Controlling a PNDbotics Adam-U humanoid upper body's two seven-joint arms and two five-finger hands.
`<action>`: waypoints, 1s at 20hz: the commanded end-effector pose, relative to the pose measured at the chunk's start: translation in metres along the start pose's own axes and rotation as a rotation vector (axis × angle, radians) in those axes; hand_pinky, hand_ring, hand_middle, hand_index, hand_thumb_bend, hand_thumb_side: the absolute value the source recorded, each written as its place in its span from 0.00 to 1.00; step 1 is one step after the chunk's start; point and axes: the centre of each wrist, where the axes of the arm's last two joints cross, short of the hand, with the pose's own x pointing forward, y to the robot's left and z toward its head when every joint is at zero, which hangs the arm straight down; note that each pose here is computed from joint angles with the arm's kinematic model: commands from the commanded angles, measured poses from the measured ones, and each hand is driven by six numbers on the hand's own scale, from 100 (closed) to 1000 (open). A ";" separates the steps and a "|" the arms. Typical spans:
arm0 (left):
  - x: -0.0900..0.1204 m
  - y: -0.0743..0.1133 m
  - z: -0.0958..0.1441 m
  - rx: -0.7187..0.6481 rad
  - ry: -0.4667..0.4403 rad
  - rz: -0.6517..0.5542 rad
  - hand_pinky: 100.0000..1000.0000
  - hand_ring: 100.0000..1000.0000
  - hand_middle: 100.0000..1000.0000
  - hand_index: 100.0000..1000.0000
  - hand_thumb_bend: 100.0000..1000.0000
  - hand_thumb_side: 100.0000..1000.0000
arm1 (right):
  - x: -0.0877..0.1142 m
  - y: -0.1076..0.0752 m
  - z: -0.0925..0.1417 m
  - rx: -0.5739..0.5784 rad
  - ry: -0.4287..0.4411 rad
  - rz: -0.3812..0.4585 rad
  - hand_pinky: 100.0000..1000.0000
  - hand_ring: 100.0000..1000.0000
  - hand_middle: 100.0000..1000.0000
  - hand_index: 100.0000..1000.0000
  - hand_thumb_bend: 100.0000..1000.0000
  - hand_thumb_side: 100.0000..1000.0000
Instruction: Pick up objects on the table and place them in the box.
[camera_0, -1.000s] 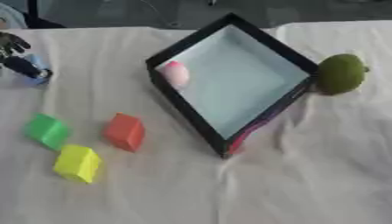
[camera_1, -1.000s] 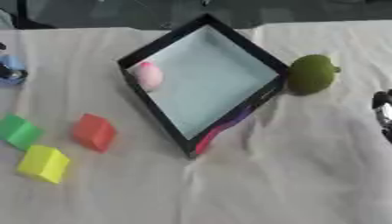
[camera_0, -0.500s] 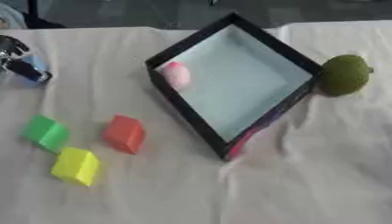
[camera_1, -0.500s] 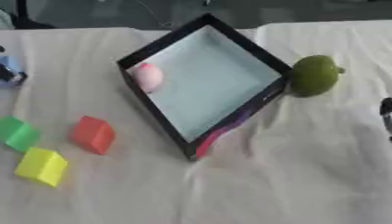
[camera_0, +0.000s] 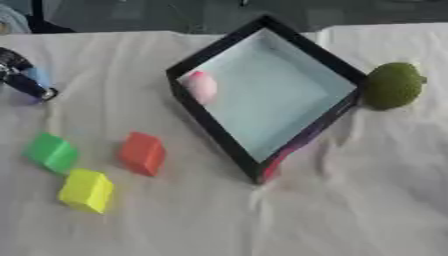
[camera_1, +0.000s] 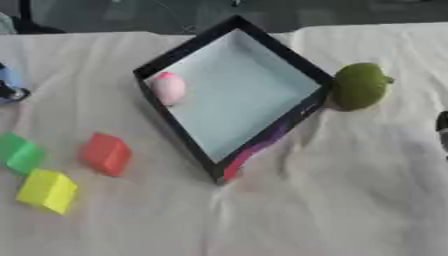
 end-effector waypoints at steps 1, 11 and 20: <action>-0.001 0.024 0.005 0.066 0.007 -0.005 0.86 0.86 0.68 0.51 0.19 0.00 | 0.009 -0.006 -0.004 -0.002 -0.037 0.017 0.86 0.79 0.80 0.87 0.17 0.39; 0.086 0.056 0.050 0.246 -0.371 -0.007 0.81 0.80 0.62 0.44 0.07 0.00 | 0.009 -0.008 -0.004 0.008 -0.039 0.021 0.86 0.79 0.80 0.87 0.16 0.37; 0.182 0.045 0.128 0.142 -0.904 -0.182 0.80 0.79 0.62 0.44 0.12 0.00 | 0.013 -0.009 -0.005 0.011 -0.051 0.004 0.86 0.79 0.80 0.87 0.15 0.36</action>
